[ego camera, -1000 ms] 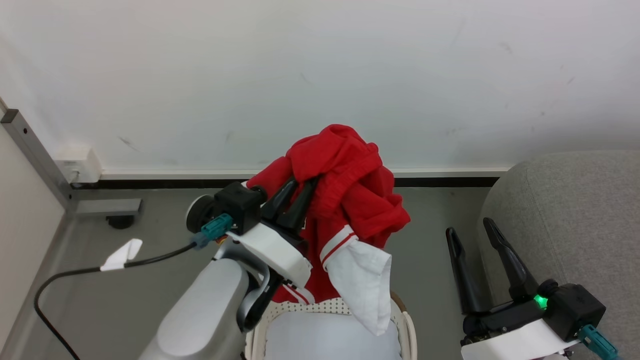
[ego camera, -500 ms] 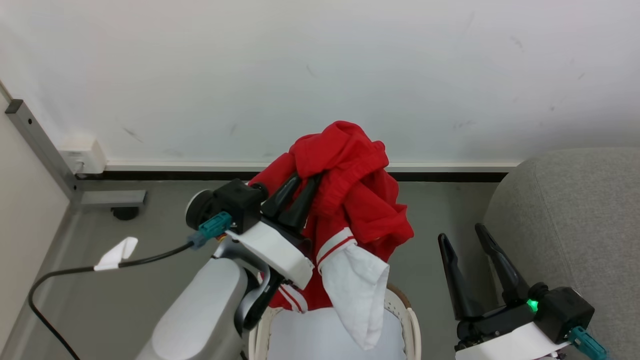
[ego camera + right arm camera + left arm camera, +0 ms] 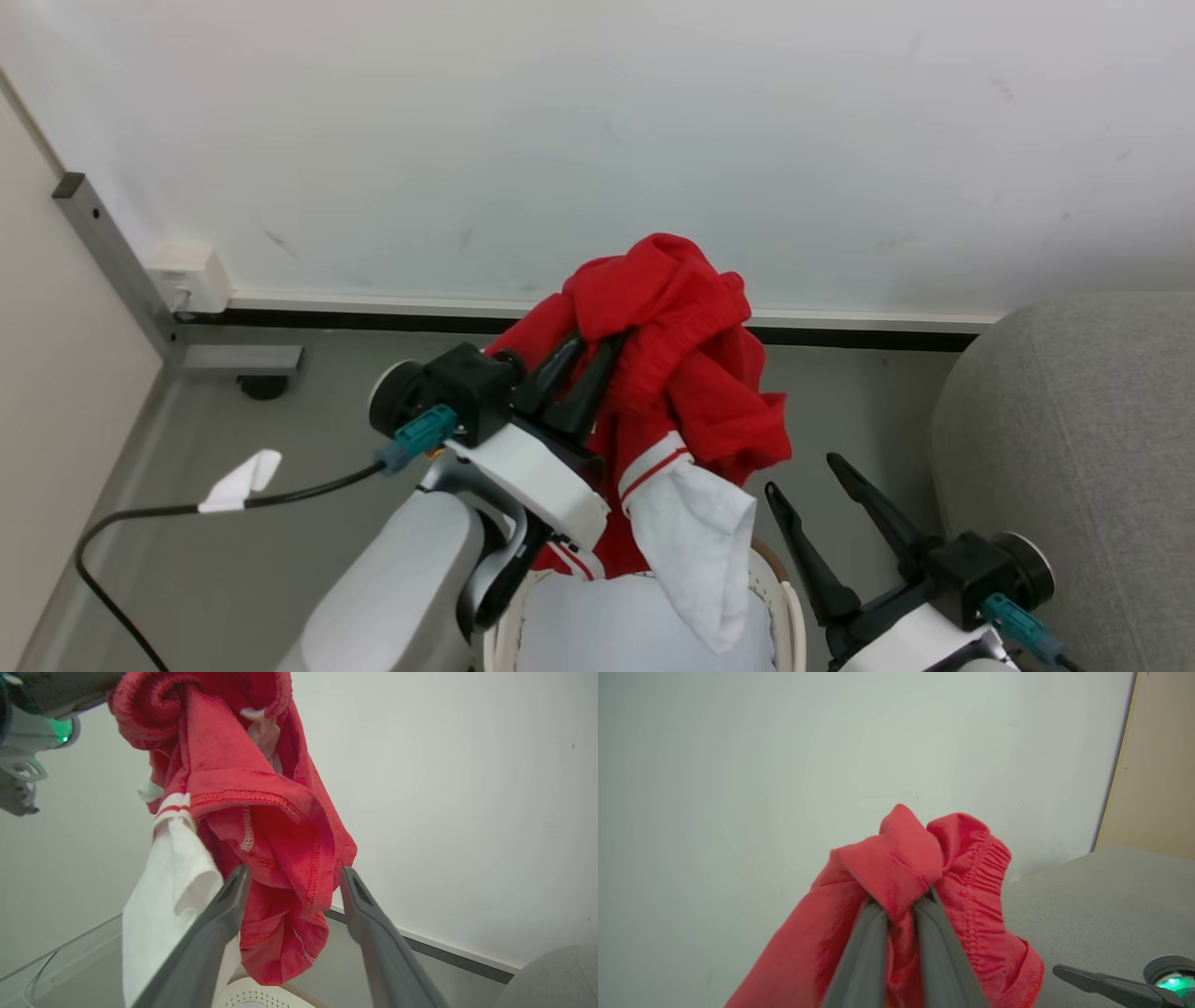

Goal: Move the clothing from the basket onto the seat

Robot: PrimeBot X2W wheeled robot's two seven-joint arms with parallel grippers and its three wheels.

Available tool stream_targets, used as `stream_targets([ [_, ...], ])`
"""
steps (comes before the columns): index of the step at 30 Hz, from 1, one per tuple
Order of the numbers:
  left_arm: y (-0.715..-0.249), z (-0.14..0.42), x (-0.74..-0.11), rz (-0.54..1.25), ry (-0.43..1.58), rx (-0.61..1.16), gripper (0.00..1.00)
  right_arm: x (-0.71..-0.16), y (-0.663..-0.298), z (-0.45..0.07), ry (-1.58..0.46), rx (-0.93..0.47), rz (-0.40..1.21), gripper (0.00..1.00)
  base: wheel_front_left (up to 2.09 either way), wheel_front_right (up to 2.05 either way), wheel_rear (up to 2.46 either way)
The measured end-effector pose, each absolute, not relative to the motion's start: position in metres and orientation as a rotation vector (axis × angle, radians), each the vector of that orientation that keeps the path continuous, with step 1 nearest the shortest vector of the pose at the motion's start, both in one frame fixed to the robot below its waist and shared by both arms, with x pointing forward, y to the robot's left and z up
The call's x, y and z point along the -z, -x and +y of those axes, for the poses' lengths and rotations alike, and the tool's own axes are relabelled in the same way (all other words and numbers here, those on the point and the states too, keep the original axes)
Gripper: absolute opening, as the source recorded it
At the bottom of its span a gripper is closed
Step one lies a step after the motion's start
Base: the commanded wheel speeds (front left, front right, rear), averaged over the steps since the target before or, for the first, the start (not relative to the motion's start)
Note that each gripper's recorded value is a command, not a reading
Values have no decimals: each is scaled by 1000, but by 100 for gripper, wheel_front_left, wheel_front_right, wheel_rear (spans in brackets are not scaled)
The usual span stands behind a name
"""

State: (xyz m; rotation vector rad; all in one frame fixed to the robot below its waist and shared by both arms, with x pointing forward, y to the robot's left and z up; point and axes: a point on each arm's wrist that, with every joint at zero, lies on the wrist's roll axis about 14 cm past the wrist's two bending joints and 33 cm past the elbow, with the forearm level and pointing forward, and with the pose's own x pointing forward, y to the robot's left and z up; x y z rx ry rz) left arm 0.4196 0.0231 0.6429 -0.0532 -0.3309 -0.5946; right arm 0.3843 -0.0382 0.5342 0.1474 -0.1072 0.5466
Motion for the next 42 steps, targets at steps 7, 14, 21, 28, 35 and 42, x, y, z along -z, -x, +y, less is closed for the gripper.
stream_targets([
  [7,-409,20,-642,-327,59,611,0,-526,-396,-24,-74,-616,-71,100,0,0,0],
  [14,-395,13,-638,-311,56,645,0,-524,-405,-2,-22,-701,-57,100,0,0,0],
  [21,-382,7,-632,-291,49,672,0,-526,-415,12,-8,-735,-49,100,0,0,0],
  [28,-374,7,-627,-276,46,679,0,-533,-424,24,-13,-751,-54,100,0,0,0],
  [35,-368,7,-622,-262,52,679,0,-532,-421,47,9,-816,-45,100,0,0,0],
  [42,-368,9,-620,-256,56,675,0,-542,-427,57,-6,-825,-60,54,0,0,0],
])
